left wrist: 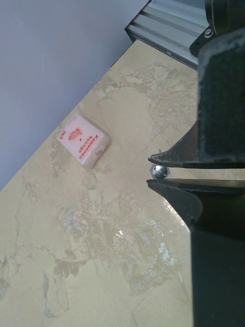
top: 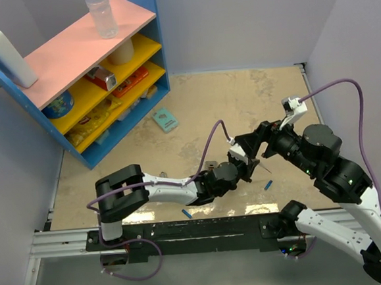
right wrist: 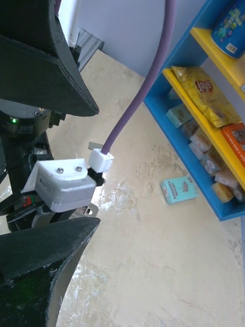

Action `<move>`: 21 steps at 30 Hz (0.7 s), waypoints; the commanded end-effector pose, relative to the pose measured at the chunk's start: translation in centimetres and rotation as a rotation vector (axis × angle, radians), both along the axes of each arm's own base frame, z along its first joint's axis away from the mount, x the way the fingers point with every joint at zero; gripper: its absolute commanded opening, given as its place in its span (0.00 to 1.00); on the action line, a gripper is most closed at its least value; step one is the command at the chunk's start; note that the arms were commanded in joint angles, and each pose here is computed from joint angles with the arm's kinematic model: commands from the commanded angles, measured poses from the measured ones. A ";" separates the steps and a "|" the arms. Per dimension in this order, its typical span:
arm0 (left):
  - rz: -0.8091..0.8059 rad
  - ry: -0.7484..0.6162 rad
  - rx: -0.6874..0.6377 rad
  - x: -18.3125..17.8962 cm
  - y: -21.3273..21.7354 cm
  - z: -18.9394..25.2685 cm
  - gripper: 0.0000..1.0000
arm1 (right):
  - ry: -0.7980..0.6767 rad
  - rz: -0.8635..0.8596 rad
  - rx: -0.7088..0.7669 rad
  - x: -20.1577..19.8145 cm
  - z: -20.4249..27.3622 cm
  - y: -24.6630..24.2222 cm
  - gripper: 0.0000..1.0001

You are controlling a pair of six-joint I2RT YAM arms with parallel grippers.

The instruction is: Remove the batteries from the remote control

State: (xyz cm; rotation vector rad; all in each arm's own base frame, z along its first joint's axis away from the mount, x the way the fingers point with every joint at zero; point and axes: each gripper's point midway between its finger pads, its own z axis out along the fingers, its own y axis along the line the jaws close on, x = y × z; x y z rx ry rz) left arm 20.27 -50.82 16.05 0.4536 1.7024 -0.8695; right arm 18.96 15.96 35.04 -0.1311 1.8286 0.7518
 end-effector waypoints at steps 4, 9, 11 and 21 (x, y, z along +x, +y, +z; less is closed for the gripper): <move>0.089 0.034 -0.013 2.8 3.1 1.4 0.00 | 0.031 -0.022 -0.015 0.9 -1.3 0.3 0.82; 0.074 0.136 -0.024 4.8 4.9 -0.8 0.00 | 0.069 -0.034 -0.043 1.2 -2.9 0.4 0.81; 0.061 0.168 -0.023 5.7 5.6 -1.5 0.00 | 0.069 -0.043 -0.044 1.2 -3.0 0.2 0.81; -0.038 0.251 -0.005 8.4 5.2 -4.1 0.13 | 0.083 -0.048 -0.056 1.5 -3.6 0.3 0.81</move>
